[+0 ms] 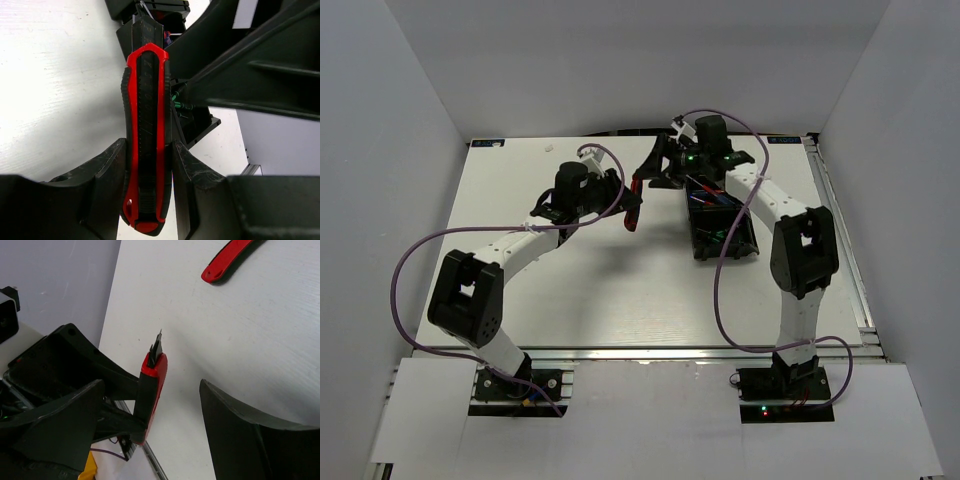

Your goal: Sort the tools into containers

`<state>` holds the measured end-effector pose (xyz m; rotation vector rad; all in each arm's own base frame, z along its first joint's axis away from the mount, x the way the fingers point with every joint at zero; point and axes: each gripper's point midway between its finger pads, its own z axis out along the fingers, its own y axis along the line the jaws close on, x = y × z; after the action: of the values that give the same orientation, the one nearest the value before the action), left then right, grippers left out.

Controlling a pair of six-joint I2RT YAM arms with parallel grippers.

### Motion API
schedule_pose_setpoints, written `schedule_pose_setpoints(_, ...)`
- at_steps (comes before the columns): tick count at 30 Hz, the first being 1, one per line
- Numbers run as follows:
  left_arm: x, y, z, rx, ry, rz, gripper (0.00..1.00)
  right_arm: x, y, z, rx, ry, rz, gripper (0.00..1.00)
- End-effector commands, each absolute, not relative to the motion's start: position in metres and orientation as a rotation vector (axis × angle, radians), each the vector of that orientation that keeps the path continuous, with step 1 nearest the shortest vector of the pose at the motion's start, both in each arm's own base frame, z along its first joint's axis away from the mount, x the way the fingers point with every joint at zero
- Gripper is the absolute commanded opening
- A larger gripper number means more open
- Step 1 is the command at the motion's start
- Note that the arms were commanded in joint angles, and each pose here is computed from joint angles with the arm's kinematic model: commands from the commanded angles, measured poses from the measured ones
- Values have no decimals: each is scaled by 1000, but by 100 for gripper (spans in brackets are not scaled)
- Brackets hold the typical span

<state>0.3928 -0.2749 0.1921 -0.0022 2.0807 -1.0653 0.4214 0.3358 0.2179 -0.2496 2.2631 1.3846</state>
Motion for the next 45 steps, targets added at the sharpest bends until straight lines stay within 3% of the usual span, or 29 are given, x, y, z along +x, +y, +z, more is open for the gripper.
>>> schedule_pose_setpoints(1,392,-280,226,35,1987,-1110,6,422,353,228,-257,2213,1387,82)
schedule_pose_setpoints(8,394,-283,227,43,1984,-1114,8,426,358,216,-207,2241,1338,59)
schedule_pose_setpoints(16,394,-283,227,41,1987,-1112,14,420,364,206,-213,2266,1349,21)
schedule_pose_setpoints(20,396,-279,225,27,2000,-1078,35,419,364,208,-232,2252,1350,11)
schedule_pose_setpoints(21,395,-278,225,22,2006,-1072,46,419,364,210,-237,2248,1355,8)
schedule_pose_setpoints(22,395,-275,226,13,2002,-1056,52,421,363,211,-246,2235,1359,5)
schedule_pose_setpoints(24,395,-272,228,5,1992,-1045,64,423,361,214,-265,2215,1360,3)
schedule_pose_setpoints(30,393,-263,236,40,1956,-992,77,444,347,236,-418,2071,1279,0)
schedule_pose_setpoints(37,387,-248,246,72,1927,-942,82,503,305,263,-681,1845,953,0)
schedule_pose_setpoints(45,373,-216,238,10,1953,-893,82,584,245,270,-885,1627,340,0)
